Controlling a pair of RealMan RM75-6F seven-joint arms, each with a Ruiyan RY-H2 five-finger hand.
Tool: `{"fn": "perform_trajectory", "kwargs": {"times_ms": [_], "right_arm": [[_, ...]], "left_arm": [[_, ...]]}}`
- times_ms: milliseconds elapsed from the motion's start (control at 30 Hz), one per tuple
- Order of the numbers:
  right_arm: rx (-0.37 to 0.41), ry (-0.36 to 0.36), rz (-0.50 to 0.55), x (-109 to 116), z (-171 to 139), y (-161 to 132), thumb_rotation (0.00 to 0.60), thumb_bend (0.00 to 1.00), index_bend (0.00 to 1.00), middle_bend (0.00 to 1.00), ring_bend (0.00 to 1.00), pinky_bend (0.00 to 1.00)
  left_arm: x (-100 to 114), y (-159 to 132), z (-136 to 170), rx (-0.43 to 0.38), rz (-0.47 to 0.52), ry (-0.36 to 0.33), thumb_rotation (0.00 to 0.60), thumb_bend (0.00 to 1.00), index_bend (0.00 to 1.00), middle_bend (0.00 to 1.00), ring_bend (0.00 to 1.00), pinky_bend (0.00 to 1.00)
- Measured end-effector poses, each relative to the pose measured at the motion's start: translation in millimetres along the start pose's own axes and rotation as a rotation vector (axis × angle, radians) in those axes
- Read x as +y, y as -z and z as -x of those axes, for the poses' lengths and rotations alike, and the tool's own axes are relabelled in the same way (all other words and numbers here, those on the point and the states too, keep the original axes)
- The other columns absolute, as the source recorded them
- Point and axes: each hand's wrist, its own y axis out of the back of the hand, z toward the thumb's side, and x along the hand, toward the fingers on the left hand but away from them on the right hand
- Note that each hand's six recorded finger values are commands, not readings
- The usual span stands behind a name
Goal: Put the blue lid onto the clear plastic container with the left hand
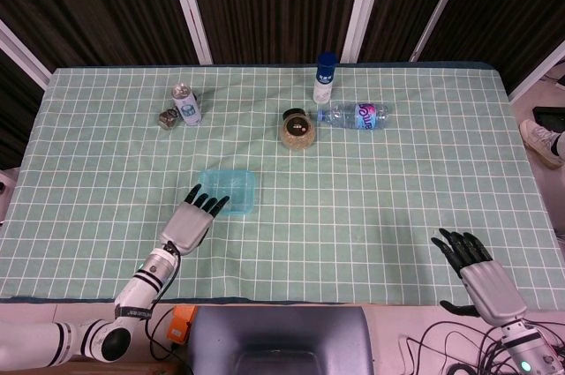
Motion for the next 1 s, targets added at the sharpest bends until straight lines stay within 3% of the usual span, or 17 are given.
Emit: {"fn": "perform_trajectory", "kwargs": {"times_ms": [1000], "right_arm": [[0.0, -0.002, -0.001, 0, 1, 0, 0.6, 0.22, 0.0, 0.0, 0.0, 0.0]], "left_arm": [[-15, -2, -2, -0.002, -0.007, 0.053, 0.6, 0.63, 0.0, 0.25, 0.18, 0.07]]}}
